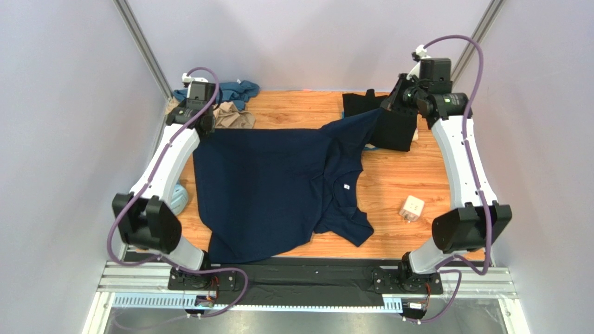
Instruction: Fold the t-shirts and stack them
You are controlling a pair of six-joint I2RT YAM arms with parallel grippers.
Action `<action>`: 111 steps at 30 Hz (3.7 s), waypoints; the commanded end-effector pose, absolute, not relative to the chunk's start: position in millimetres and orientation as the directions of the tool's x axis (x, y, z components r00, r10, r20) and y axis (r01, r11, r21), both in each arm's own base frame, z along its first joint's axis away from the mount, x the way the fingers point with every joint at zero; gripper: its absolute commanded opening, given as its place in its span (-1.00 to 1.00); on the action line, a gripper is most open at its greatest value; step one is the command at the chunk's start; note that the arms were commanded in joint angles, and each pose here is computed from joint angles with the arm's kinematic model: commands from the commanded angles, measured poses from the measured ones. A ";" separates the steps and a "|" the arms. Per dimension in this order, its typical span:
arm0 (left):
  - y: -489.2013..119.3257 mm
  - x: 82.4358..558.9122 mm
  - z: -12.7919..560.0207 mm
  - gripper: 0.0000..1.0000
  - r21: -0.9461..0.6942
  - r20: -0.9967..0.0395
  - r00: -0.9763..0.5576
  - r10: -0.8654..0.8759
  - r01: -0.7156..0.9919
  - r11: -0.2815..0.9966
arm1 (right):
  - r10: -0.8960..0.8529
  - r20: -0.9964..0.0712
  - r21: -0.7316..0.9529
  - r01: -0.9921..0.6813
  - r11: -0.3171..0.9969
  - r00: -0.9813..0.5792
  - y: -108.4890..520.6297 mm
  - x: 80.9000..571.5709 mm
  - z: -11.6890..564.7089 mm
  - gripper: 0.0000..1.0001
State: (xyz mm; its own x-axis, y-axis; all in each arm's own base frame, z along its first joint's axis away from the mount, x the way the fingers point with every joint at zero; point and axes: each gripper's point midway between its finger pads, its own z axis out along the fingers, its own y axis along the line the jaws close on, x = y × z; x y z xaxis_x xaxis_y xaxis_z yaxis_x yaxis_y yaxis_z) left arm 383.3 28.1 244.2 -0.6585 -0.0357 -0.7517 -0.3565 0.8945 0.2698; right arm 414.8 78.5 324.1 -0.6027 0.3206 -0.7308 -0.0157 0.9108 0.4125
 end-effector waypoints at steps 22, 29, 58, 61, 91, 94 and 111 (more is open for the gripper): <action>35.8 488.1 156.7 -1.00 0.491 -0.610 -0.789 0.067 -0.311 0.814 | 0.189 -0.612 0.314 -0.016 0.949 -0.767 137.9 526.6 209.0 -1.00; 34.7 504.1 152.3 -0.74 0.476 -0.618 -0.785 0.026 -0.348 0.808 | 0.218 -0.593 0.301 0.038 0.953 -0.775 132.7 531.7 200.2 -0.29; -90.9 280.7 133.9 -1.00 -0.096 -0.493 -0.855 -0.165 -0.135 0.986 | 0.011 -0.216 0.364 -0.070 0.929 -0.976 165.5 250.9 167.2 -0.78; -106.7 266.2 117.6 -1.00 -0.114 -0.421 -0.898 -0.125 -0.085 0.990 | -0.041 -0.079 0.394 -0.069 0.917 -0.996 179.7 226.7 145.8 -0.88; -157.1 217.3 9.7 -1.00 -0.090 -0.095 -0.995 -0.036 -0.028 0.996 | -0.211 0.231 0.264 -0.147 0.953 -0.950 184.8 161.1 7.9 -1.00; -154.4 213.1 1.6 -1.00 -0.073 -0.074 -0.997 -0.031 -0.025 0.997 | -0.206 0.225 0.246 -0.149 0.958 -0.952 182.1 165.8 5.0 -1.00; -138.6 203.6 6.7 -1.00 -0.143 -0.051 -0.997 -0.062 -0.054 0.988 | 0.052 0.198 0.214 0.095 0.972 -0.979 118.4 199.4 20.0 -1.00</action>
